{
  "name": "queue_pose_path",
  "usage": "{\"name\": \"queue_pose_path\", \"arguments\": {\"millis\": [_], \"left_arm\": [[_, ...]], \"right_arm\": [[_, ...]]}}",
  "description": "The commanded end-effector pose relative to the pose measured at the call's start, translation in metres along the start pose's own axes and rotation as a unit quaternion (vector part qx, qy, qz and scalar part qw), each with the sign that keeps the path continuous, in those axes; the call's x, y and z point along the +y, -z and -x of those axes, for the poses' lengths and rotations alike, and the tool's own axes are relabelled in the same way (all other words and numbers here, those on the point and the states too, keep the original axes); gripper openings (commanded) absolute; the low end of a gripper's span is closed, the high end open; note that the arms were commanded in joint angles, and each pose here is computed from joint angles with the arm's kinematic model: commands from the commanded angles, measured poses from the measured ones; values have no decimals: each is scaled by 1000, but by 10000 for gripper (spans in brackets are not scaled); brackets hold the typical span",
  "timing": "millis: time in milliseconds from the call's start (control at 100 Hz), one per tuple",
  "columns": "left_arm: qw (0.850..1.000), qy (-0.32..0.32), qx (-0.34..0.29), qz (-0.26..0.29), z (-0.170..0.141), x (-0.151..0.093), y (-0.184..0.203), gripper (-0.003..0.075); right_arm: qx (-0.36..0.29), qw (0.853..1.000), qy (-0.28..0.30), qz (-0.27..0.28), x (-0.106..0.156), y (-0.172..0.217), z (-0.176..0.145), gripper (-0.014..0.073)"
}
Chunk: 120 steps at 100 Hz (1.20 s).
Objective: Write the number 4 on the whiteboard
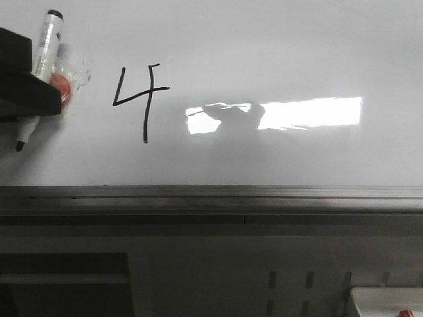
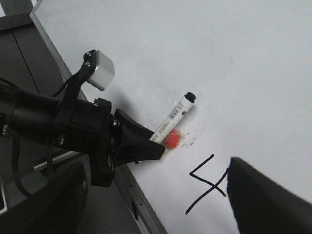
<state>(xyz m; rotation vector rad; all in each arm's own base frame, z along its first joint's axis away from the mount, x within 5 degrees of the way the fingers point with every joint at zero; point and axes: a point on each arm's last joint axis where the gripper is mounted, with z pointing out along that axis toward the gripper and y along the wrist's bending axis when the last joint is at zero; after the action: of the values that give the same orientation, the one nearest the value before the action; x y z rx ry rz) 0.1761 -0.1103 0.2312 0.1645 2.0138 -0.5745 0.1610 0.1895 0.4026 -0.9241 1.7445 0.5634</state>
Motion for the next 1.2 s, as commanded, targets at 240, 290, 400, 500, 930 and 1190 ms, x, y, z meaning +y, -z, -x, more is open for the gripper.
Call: {"name": "queue_pose_path", "arguments": {"millis": [240,290,400,500,930,1190], "left_arm": [[996,11,-84,-25,26,-8,17,377],[994,12,-103,-33,31,-9,26,376],[986,-5,-154,-59,43,-14,54,329],[975,-30,-205,-82,51,-18,85,95],[941,-152,-291,-89,15,-2,166,-20],[933,-149,-313,-93,5,3,176,-20]], "right_arm": [[-56,998,16,-17,-4,15,19,508],[-59,998,19,-20,-4,18,18,454],[-75,997,21,-26,-4,29,8,164],[-106,994,23,-34,-2,45,-6,-64],[-235,970,23,-65,11,116,-129,-55],[-266,961,25,-67,15,134,-157,-55]]}}
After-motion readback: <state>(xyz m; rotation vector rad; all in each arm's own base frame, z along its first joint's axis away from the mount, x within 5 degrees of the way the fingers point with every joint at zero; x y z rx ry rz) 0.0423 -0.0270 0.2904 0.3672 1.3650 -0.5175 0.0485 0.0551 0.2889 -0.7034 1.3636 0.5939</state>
